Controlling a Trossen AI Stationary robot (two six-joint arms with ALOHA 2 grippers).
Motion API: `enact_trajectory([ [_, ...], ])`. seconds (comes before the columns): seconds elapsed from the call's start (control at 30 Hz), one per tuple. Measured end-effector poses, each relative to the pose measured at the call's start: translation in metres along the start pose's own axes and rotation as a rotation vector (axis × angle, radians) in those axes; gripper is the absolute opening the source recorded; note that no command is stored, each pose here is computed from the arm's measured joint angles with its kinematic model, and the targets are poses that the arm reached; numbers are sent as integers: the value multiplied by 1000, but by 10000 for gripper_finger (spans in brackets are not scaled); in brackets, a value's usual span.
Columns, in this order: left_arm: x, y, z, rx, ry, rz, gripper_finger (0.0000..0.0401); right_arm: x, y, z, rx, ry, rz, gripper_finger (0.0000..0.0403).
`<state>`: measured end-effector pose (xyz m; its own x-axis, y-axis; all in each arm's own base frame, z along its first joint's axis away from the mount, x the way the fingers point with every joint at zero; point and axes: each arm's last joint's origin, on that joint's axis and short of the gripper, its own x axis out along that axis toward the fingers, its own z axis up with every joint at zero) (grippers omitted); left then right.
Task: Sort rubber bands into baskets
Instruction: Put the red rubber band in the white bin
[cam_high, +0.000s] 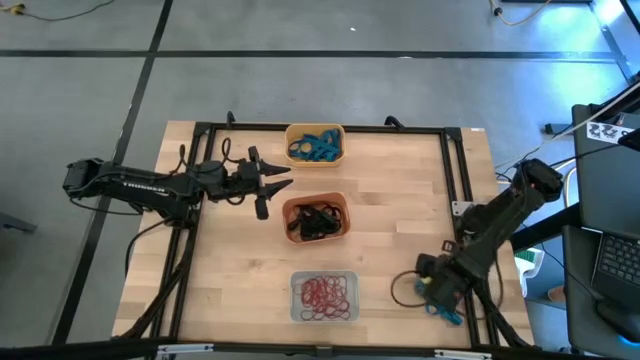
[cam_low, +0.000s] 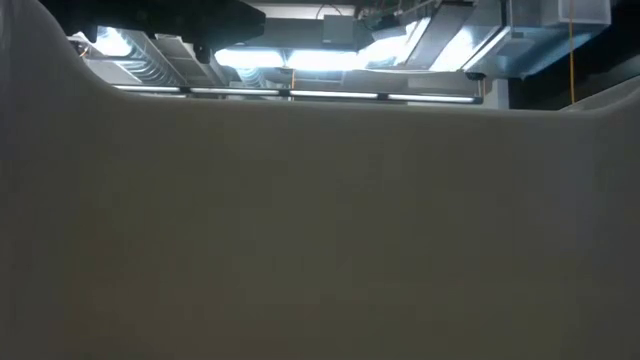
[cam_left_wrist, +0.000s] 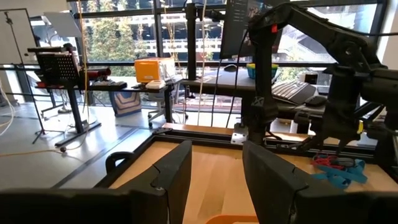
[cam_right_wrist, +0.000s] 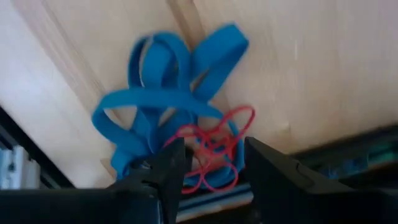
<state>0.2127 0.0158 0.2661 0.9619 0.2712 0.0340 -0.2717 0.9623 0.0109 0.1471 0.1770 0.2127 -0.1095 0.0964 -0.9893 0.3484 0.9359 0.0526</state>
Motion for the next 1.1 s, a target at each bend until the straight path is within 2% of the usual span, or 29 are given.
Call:
enact_trajectory([
  [0.33, 2, -9, 3, 39, 13, -41, 141, 7, 8, -37, -72, -66, -67, 165],
  [0.47, 11, -21, 5, 86, 86, -84, 141, 11, 10, -43, -108, -96, -95, 165],
  [0.83, 42, -38, 0, 163, 254, -121, 141, 35, 7, -45, -76, -79, -55, 165],
  [1.1, 45, -46, -4, 207, 312, -153, 141, 48, 3, -44, -63, -67, -30, 165],
])
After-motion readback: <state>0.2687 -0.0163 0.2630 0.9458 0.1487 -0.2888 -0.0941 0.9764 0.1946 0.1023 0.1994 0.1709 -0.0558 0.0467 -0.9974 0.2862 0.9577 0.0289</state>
